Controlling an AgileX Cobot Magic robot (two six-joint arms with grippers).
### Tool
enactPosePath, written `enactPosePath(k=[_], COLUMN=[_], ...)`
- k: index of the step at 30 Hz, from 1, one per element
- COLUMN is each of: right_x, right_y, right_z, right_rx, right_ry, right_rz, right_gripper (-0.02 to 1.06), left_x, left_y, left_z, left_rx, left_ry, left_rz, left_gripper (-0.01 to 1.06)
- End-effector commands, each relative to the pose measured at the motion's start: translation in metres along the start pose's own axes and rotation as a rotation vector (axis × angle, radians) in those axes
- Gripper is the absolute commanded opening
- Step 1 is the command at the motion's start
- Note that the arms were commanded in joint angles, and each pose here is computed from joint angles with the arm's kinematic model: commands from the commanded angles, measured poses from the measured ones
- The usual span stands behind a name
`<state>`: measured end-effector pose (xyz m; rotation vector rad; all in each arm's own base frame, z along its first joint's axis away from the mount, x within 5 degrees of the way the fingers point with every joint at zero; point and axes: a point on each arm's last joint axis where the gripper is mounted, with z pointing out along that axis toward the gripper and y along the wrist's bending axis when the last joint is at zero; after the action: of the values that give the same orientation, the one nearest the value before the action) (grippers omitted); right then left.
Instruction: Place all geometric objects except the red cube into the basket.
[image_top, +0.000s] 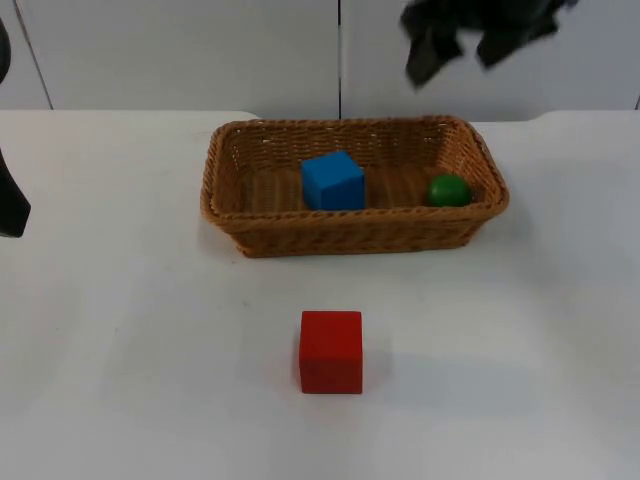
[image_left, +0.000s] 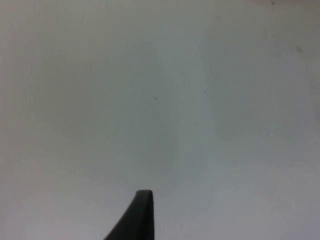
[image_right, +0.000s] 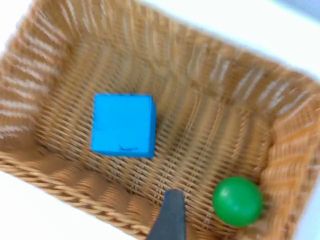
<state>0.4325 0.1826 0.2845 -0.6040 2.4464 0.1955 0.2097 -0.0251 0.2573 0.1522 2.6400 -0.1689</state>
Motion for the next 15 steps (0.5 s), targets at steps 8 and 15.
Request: enactPosePath(k=[8,15], right_x=[0.024,0.062], right_y=[0.01,0.013], right_z=[-0.106,-0.145], right_rx=[0.01,0.023], right_ry=[-0.176,-0.22], right_rz=[-0.004,-0.007], right_gripper=[0.72,0.72], left_x=[0.0,-0.001], left_y=[0.0,0.0], left_z=[-0.001,-0.002], left_rx=[0.0,-0.001], left_ry=[-0.013,-0.02], left_rz=[-0.009,-0.009], left_gripper=[1.05,1.05])
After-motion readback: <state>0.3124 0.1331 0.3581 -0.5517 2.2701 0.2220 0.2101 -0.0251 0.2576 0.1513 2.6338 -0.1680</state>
